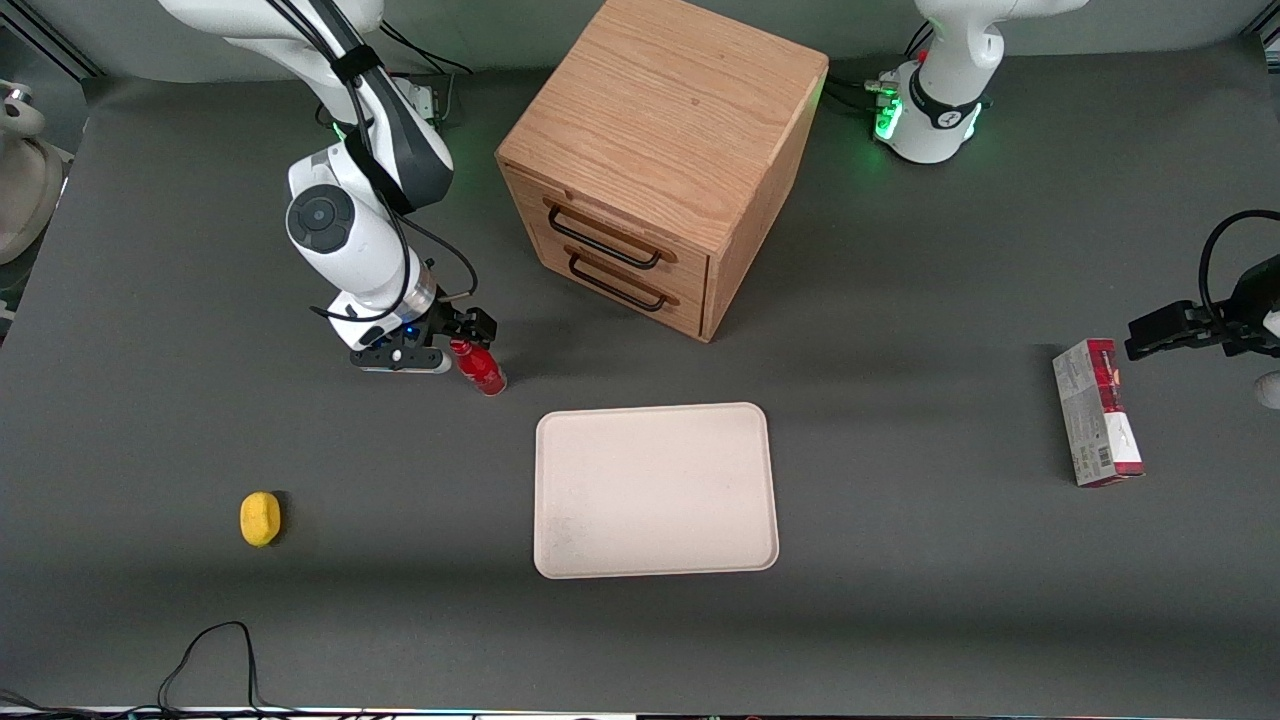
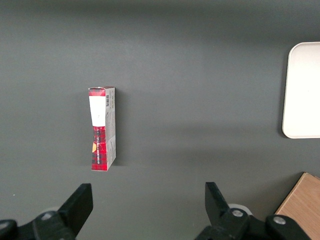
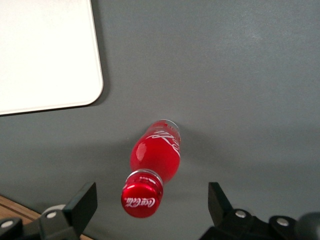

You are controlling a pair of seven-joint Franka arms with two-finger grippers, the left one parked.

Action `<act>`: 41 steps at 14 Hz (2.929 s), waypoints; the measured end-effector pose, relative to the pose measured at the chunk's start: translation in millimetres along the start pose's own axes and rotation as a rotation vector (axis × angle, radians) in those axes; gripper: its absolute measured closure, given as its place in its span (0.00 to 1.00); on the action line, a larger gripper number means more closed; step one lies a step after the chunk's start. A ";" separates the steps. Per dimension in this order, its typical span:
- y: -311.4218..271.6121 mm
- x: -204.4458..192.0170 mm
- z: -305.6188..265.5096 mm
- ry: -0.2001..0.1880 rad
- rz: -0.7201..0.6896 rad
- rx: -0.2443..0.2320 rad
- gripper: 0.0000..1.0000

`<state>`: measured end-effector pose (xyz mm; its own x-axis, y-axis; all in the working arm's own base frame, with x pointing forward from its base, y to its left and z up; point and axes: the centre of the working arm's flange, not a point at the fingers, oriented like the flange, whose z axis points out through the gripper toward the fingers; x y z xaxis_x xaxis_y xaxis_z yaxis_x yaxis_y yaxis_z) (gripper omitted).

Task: Place coke bottle on tray
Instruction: 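Close the right gripper around the bottle's neck and lift it, then carry the held bottle over the white tray and lower it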

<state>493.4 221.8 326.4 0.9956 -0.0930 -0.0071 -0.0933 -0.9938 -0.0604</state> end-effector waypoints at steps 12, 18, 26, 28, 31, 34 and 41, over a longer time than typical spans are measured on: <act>-16.0 25.4 -51.1 0.015 -0.004 0.010 0.69; -33.3 85.0 -216.6 -0.064 -0.007 -0.014 0.69; -101.2 162.7 -182.0 0.045 -0.149 -0.041 0.69; -112.8 180.2 -148.9 0.086 -0.161 -0.015 0.69; -119.0 200.5 -99.7 0.111 -0.180 0.019 0.69; -131.5 204.6 -59.8 0.122 -0.221 0.006 0.69; -150.3 199.2 -16.7 0.115 -0.266 -0.029 0.69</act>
<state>705.7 351.6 350.7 0.9789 0.1666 0.1180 0.1697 -0.9854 -0.0165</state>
